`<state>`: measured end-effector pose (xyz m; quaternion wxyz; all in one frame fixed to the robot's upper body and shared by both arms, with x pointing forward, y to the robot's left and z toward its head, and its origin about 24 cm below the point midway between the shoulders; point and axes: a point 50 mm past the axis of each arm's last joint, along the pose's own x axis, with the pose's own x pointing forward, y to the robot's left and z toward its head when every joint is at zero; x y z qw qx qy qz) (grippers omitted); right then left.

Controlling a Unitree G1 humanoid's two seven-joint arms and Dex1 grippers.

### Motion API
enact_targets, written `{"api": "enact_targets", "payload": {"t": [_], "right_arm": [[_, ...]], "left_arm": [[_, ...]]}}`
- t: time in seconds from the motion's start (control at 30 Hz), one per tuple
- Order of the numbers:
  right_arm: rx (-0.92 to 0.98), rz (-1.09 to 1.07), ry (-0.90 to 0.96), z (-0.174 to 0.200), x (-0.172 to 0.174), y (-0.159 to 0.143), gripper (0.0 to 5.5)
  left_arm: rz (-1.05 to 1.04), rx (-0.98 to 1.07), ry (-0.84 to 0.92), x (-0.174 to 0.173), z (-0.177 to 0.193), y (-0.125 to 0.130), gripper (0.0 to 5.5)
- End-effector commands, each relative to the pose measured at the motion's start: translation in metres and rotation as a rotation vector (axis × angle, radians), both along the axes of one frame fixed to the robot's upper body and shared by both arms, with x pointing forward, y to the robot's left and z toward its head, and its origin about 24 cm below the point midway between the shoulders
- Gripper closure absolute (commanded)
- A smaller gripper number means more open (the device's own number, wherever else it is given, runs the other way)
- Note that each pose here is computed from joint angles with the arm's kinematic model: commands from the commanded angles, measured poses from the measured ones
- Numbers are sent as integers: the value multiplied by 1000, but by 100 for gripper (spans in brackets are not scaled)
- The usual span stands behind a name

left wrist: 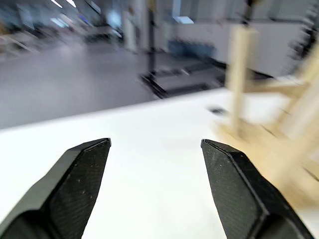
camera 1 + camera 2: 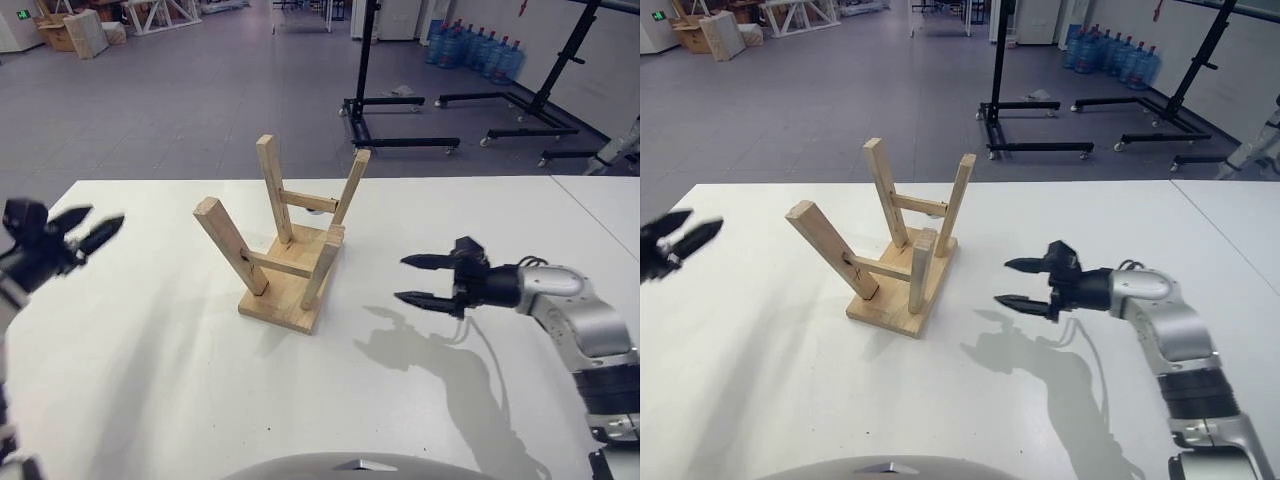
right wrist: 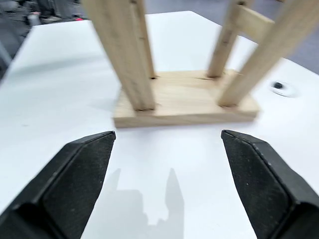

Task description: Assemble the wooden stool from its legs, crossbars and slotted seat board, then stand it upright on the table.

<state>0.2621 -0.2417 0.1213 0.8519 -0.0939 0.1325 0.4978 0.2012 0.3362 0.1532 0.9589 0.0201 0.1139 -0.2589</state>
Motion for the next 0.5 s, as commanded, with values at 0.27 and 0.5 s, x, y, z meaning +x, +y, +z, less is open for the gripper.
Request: {"api": "enact_targets", "payload": {"t": [0.27, 0.5], "right_arm": [[193, 64, -251, 18, 36, 91, 158], [231, 172, -196, -1, 16, 133, 158]], "left_arm": [[-242, -110, -64, 27, 6, -116, 215], [-191, -130, -93, 40, 6, -130, 215]]}}
